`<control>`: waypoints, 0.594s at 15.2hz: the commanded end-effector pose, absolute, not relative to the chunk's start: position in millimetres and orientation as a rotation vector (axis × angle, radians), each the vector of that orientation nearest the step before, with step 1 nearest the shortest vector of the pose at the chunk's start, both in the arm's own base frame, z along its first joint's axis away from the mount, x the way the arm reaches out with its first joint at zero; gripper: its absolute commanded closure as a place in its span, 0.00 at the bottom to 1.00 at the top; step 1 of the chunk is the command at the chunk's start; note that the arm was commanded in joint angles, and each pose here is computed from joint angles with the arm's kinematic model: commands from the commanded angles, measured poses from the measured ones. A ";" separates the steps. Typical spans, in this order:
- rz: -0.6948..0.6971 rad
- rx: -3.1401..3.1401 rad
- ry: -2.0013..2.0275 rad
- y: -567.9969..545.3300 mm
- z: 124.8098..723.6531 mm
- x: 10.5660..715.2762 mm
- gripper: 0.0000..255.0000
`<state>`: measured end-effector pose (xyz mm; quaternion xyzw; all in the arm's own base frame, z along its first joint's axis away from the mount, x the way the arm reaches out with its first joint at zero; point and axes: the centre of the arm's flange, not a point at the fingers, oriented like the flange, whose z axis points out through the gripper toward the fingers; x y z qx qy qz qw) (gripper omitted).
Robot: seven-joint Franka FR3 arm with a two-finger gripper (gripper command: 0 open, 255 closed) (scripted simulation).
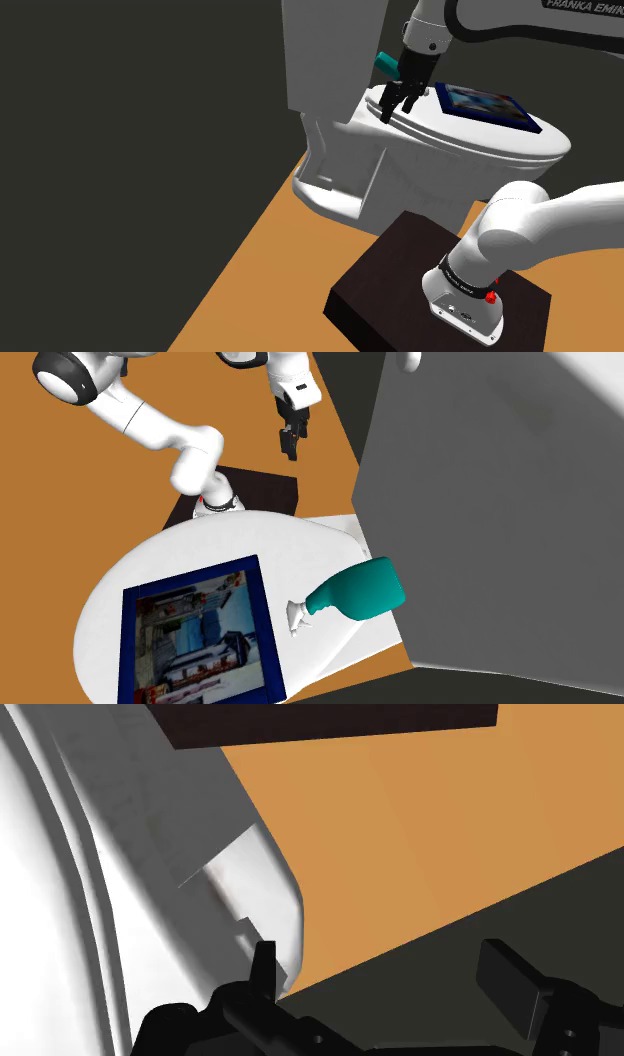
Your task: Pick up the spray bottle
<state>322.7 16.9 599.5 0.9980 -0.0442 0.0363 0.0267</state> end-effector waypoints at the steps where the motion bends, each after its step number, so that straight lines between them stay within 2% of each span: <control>1: 0.112 3.083 -0.137 16.9 599.5 322.7 0.00; 9: 0.250 3.119 -0.022 -91.0 601.2 338.6 0.00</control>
